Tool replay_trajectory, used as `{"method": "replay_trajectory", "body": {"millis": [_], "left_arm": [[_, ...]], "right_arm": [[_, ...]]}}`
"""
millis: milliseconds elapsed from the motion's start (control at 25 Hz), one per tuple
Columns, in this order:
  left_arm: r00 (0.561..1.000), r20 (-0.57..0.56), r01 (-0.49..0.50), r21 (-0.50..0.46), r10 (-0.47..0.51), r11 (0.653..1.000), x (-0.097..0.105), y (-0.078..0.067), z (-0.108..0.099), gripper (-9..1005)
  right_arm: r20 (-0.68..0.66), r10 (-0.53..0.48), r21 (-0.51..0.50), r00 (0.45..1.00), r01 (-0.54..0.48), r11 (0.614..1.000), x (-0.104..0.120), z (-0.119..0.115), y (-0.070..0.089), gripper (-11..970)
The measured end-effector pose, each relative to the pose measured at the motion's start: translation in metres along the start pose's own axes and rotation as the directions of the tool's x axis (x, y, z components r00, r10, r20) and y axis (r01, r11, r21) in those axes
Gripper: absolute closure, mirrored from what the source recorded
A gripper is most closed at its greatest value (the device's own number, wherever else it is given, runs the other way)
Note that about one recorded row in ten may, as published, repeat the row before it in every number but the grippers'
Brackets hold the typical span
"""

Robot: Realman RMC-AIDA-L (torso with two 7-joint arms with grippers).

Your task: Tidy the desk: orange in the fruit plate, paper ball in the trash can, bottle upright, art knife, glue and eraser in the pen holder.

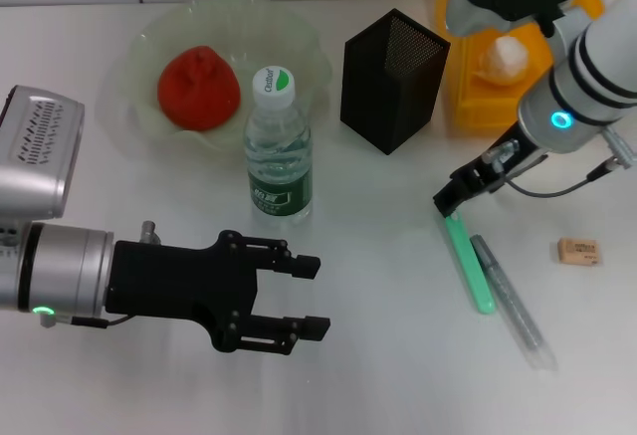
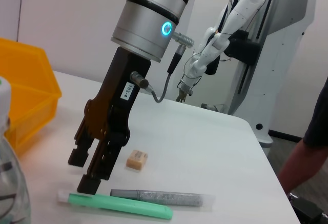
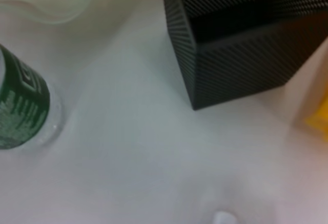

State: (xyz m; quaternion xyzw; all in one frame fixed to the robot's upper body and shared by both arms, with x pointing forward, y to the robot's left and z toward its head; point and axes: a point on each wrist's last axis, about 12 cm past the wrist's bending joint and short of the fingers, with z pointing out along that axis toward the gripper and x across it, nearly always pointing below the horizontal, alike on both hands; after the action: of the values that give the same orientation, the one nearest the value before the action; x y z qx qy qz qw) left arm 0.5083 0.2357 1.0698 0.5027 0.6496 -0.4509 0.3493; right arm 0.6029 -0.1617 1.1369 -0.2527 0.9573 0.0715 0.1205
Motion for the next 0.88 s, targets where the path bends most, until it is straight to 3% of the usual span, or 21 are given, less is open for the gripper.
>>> {"method": "replay_trajectory", "body": {"millis": [280,360,880], "left_arm": [[1.0,-0.002,0.0,-0.007,0.0,1.0,0.0,0.001,0.001,323],[1.0,-0.001,0.003,-0.008,-0.003,1.0,0.001,0.0,0.001,323],[1.0,0.005,0.012,-0.01,-0.012,1.0,0.004,-0.002,0.002,324]], "right_arm": [[0.005,-0.051,0.012,0.999,0.051,0.999,0.0,0.007,0.009,241],[0.002,-0.056,0.014,0.998,0.056,0.998,0.001,0.008,0.009,366],[-0.005,-0.068,0.02,0.998,0.068,0.997,0.001,0.012,0.011,554]]}}
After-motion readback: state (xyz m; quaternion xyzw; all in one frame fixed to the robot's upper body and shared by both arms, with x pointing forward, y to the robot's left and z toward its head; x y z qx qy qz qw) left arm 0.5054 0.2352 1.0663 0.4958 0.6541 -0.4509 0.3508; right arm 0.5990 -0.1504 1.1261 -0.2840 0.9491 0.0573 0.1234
